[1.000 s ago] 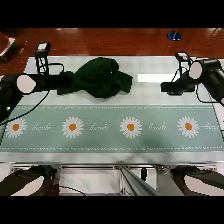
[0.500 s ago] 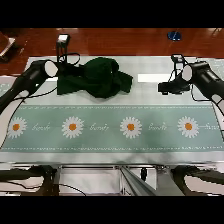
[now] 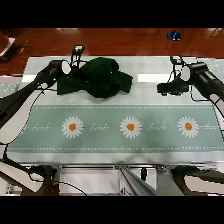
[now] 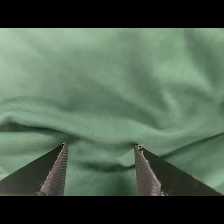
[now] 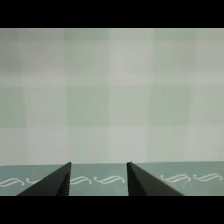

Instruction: Fold the shirts.

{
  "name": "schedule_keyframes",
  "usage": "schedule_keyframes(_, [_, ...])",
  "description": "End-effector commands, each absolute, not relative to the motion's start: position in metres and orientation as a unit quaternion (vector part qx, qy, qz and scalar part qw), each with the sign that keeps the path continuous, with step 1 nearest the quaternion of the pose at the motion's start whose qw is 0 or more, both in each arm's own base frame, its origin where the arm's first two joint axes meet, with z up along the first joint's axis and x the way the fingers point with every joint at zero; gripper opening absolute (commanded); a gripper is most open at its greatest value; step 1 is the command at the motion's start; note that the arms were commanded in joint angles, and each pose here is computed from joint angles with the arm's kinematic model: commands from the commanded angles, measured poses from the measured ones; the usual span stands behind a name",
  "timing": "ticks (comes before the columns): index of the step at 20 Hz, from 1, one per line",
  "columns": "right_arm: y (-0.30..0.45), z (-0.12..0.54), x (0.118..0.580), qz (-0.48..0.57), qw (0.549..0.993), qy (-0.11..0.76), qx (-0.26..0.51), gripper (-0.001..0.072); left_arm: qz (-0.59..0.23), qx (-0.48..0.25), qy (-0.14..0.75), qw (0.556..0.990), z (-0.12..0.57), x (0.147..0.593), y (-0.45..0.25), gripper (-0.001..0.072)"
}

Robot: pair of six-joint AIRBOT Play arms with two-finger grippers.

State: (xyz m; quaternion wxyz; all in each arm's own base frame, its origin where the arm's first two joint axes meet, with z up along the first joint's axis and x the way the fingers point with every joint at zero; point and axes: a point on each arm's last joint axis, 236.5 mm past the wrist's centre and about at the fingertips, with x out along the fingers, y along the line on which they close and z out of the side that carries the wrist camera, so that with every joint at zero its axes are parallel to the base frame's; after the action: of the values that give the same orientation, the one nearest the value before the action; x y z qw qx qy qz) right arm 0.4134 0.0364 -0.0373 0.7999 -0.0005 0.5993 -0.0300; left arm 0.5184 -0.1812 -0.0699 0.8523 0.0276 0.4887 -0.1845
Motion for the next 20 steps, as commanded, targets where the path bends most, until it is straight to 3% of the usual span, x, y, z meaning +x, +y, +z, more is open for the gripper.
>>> schedule_keyframes(1, [0.04,-0.038,0.412,-0.026,0.799,0.601,0.006,0.0406,-0.19,0.035,0.529,0.826,-0.096,0.503,-0.181,0.0505])
schedule_keyframes(5, [0.041,-0.039,0.409,-0.026,0.793,0.608,0.009,0.0406,-0.198,0.043,0.576,0.792,-0.118,0.479,-0.183,0.0499])
schedule_keyframes(6, [0.041,-0.04,0.406,-0.027,0.79,0.613,0.009,0.0406,-0.198,0.043,0.58,0.789,-0.118,0.477,-0.183,0.0432])
schedule_keyframes(7, [0.04,-0.04,0.403,-0.028,0.786,0.617,0.008,0.0406,-0.202,0.046,0.585,0.784,-0.117,0.474,-0.183,0.0215])
schedule_keyframes(8, [0.04,-0.037,0.401,-0.029,0.786,0.618,0.007,0.0406,-0.207,0.051,0.591,0.778,-0.114,0.471,-0.183,0.0046])
schedule_keyframes(11, [0.039,-0.012,0.402,-0.026,0.804,0.594,0.011,0.0406,-0.219,0.055,0.586,0.779,-0.084,0.477,-0.188,0.0022])
schedule_keyframes(13, [0.039,0.018,0.404,-0.023,0.827,0.562,0.015,0.0406,-0.217,0.037,0.551,0.805,-0.039,0.492,-0.194,0.0021])
schedule_keyframes(16, [0.038,0.066,0.399,-0.017,0.858,0.512,0.023,0.0406,-0.234,-0.022,0.445,0.864,0.066,0.509,-0.213,0.0021])
schedule_keyframes(20, [0.039,0.132,0.381,-0.006,0.897,0.441,0.04,0.0406,-0.271,-0.093,0.291,0.913,0.216,0.491,-0.225,0.0021])
